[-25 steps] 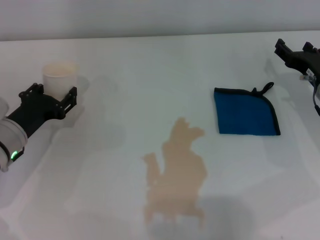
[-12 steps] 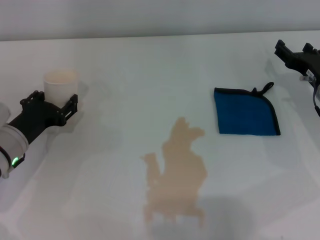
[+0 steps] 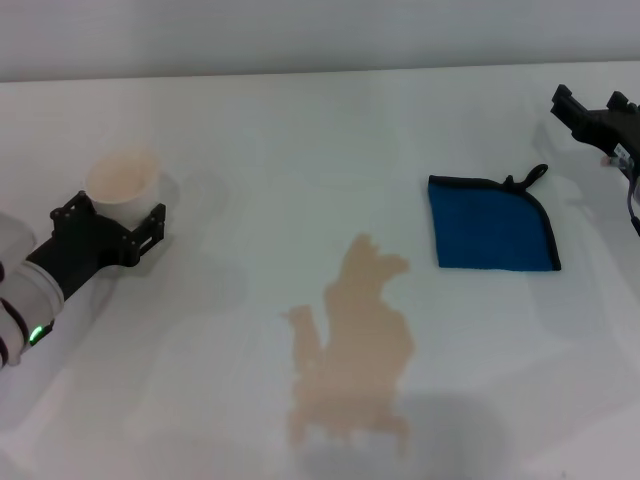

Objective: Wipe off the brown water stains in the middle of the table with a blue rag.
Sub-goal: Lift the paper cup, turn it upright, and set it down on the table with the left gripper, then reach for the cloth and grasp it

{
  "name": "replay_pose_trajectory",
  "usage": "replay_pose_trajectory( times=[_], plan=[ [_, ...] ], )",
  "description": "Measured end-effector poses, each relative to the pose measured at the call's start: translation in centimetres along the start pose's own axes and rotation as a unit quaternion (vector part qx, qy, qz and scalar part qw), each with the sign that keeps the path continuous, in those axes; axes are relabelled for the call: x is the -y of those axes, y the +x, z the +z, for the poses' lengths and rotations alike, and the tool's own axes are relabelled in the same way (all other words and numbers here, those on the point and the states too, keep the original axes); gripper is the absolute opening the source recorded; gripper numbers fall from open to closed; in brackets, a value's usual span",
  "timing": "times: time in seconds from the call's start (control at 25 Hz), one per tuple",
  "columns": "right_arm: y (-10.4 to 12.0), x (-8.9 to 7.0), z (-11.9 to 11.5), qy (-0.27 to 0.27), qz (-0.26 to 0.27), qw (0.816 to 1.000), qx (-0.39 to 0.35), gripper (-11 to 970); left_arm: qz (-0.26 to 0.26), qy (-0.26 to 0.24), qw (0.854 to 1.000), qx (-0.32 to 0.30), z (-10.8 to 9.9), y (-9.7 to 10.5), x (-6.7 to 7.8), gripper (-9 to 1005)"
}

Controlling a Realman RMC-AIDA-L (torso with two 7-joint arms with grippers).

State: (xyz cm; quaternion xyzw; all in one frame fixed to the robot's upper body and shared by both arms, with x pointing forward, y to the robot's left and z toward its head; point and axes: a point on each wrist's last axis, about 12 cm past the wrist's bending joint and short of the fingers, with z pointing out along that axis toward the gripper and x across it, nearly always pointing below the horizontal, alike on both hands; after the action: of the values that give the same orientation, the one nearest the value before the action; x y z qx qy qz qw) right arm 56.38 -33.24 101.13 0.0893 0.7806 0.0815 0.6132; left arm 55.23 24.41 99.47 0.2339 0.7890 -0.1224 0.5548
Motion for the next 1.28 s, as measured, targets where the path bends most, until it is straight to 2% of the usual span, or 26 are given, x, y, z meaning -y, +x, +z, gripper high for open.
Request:
replay_pose_trajectory(
  times=[0.28,0.48,1.04,1.28],
  plan=[
    [0.1,0.0,-0.1,0.000,0.001,1.000,-0.001,857,0.004,0.003,1.000,-0.004,-0.1,0.2,0.2,735],
    [0.2,0.0,-0.1,0.001,0.002,1.000,-0.002,857,-0.001,0.004,1.000,-0.002,-0.2,0.3,0.3,896],
    [-0.2,-0.3,0.2,-0.005,0.000,1.000,0.003,856,-0.023,0.006,1.000,0.010,-1.8,1.5,0.6,891],
    [-0.2,-0.4,0.3,-0.008,-0.002,1.000,0.001,856,-0.038,0.012,0.999,0.015,-2.8,2.3,1.1,891]
  ],
)
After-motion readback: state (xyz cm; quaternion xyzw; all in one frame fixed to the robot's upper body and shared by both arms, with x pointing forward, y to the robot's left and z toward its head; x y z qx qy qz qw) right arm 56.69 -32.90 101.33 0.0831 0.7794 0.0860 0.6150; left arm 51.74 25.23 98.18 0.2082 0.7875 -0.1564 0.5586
